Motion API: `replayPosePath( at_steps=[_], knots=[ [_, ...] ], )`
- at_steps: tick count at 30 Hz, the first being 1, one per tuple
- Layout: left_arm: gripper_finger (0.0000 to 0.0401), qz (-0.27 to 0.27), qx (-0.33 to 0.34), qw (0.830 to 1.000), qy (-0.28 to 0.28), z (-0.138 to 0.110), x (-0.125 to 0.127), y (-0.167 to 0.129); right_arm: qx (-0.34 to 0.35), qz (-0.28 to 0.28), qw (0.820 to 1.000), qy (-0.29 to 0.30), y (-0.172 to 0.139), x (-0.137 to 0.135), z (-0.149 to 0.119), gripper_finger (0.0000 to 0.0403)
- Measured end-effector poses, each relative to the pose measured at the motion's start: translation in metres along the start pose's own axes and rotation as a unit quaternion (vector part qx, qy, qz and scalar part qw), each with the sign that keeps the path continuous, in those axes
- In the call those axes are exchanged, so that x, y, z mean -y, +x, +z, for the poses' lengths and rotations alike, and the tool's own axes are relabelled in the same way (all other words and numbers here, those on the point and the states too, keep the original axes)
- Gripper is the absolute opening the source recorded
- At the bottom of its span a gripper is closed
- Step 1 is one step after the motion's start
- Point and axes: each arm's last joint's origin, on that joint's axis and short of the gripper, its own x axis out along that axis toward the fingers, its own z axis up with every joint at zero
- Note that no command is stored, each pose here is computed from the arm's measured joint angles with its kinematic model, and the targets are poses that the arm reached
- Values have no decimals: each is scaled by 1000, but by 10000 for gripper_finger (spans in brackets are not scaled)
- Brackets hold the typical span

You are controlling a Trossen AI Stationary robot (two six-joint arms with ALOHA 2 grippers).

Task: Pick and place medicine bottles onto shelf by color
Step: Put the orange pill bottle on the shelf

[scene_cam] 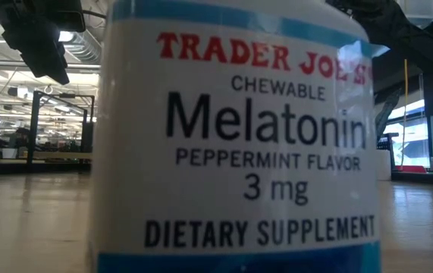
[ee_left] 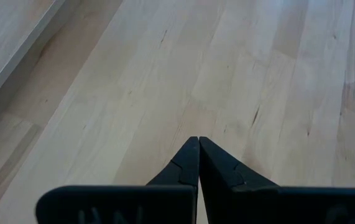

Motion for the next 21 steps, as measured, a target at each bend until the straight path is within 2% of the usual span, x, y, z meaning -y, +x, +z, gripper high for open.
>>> replayPosePath(
  at_steps=[5, 15, 21],
  knots=[
    [0, 0, 0, 1000, 0, 0, 0, 0, 3, 0, 1000, 0, 0, 0, 1, 218],
    [0, 0, 0, 1000, 0, 0, 0, 0, 15, -3, 1000, -1, 0, 1, 3, 288],
    [0, 0, 0, 1000, 0, 0, 0, 0, 18, -3, 1000, -3, 0, 1, 3, 300]
  ],
)
